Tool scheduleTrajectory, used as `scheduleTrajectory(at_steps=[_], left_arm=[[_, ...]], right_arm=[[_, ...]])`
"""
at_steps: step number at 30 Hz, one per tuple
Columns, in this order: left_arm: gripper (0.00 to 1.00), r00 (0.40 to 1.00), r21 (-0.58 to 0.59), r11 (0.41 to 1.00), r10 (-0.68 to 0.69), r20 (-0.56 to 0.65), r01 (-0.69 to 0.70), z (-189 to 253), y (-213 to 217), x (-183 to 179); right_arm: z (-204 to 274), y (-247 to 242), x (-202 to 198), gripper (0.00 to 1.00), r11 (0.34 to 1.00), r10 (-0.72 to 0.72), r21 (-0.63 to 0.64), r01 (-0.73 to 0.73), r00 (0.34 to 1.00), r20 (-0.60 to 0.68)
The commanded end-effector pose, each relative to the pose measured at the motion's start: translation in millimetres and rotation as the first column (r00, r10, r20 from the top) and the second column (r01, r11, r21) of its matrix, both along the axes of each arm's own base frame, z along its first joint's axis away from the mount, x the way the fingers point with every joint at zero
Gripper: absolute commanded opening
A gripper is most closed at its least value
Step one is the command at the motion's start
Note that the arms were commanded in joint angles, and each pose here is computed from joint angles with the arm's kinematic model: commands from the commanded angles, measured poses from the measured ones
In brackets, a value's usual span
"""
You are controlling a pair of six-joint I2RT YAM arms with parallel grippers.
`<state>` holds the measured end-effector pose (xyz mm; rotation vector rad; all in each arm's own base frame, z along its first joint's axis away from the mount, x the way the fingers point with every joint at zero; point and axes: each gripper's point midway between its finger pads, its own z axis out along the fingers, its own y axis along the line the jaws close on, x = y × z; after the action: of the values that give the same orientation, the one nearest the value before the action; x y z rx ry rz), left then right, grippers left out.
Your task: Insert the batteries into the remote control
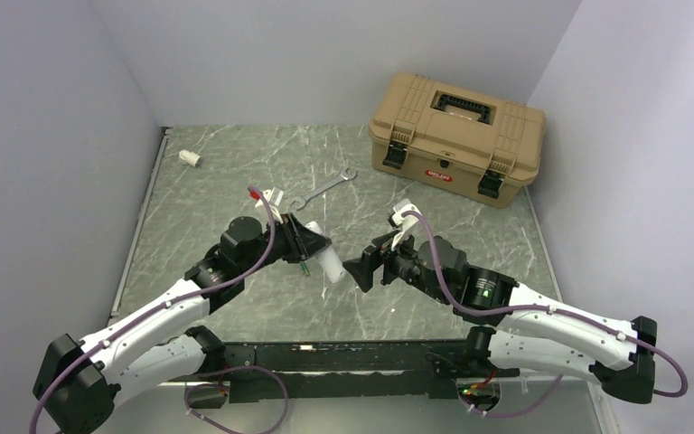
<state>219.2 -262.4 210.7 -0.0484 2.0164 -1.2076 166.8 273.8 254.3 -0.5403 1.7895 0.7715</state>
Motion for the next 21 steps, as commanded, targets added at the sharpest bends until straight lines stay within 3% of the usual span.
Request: scheduleTrajectory(at_steps=[1, 6, 14, 21], left_arm=[[0.0, 0.979, -0.175, 0.976, -0.102, 0.174, 0.133, 53, -19, -8], [0.0, 0.979, -0.19, 0.97, -0.119, 0.168, 0.15, 55, -24, -8], [0.0, 0.975, -0.203, 0.967, -0.116, 0.187, 0.154, 62, -22, -10], [0.0, 0.974, -0.237, 0.956, -0.128, 0.186, 0.171, 62, -24, -13]], right_arm=[[3, 18, -17, 0.93, 0.99, 0.129, 0.056, -0.126, 0.991, -0.047], [-12, 32, -19, 0.93, 0.985, 0.173, 0.027, -0.171, 0.982, -0.077], [-29, 33, -11, 0.91, 0.992, 0.124, 0.002, -0.124, 0.988, -0.095], [-38, 41, -7, 0.83, 0.991, 0.126, -0.026, -0.13, 0.986, -0.108]])
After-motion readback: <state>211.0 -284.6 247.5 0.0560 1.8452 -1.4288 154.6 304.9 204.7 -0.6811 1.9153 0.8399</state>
